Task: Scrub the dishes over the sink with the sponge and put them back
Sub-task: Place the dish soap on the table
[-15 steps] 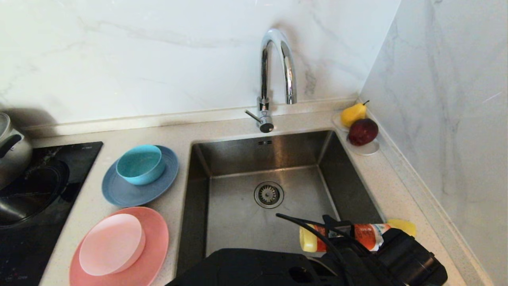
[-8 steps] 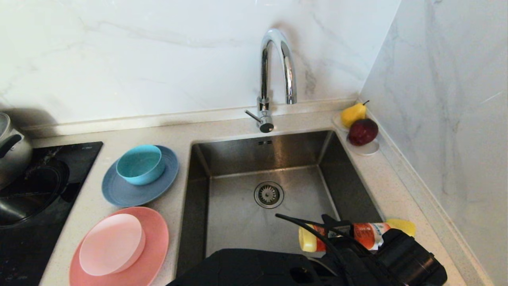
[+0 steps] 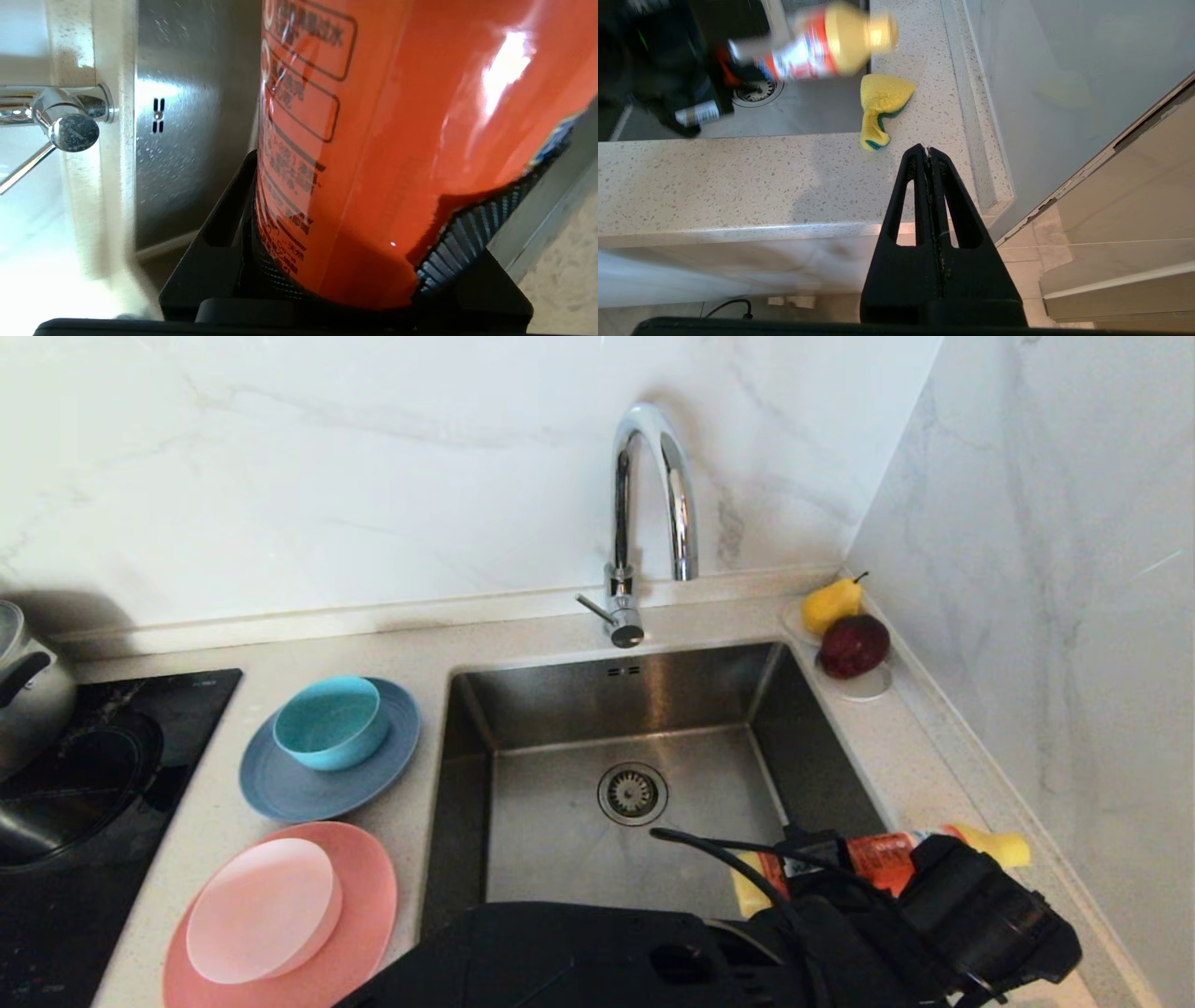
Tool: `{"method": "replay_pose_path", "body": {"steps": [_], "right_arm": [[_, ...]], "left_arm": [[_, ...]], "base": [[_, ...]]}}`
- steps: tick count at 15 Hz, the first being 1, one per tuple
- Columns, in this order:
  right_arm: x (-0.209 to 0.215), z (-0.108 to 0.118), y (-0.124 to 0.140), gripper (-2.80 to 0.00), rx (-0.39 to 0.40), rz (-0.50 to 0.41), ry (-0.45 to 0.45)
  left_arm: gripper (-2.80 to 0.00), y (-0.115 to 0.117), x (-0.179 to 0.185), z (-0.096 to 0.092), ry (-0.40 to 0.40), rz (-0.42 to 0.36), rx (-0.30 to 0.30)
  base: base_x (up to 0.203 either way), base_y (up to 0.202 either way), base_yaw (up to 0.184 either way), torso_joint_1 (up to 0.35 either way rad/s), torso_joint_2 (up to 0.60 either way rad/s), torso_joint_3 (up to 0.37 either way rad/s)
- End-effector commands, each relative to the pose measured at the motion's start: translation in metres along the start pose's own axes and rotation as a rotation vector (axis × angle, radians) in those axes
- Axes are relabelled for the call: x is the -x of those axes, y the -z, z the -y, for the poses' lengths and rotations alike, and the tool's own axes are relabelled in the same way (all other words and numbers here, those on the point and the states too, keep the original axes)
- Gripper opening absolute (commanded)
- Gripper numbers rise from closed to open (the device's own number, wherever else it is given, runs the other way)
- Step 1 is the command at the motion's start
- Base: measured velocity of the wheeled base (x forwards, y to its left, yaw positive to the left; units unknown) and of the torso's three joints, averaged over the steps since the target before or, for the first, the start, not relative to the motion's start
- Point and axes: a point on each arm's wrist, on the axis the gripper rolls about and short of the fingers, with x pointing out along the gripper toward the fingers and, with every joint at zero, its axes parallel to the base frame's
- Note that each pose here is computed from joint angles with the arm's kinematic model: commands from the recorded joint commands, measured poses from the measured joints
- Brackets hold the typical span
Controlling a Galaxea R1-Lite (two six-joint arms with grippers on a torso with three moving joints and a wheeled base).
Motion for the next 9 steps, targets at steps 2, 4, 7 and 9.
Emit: {"method": "replay_pose_path", "body": {"steps": [2, 4, 7, 9], "right_arm": [[0.0, 0.0, 0.0, -2.8, 0.0, 0.0, -0.001], [0.0, 0.0, 0.0, -2.8, 0.0, 0.0, -0.001], [0.0, 0.0, 0.0, -2.8, 0.001, 0.0, -0.001], [0.0, 0.0, 0.0, -2.8, 0.0, 0.0, -0.001]], "left_arm": [[-2.8, -0.012, 0.02, -0.042, 0.008, 0.109, 0.15], [-2.8, -0.02, 0.031, -0.077, 0.011, 0.223, 0.264], [-2.8, -0.029, 0.051, -0.127, -0.013, 0.421, 0.433], [-2.8, -0.029, 0.074, -0.16, -0.013, 0.535, 0.494]], "base": [[0.0, 0.0, 0.0, 0.0, 0.0, 0.0], [0.0, 0.0, 0.0, 0.0, 0.0, 0.0], [0.0, 0.0, 0.0, 0.0, 0.0, 0.0], [0.0, 0.0, 0.0, 0.0, 0.0, 0.0]]}}
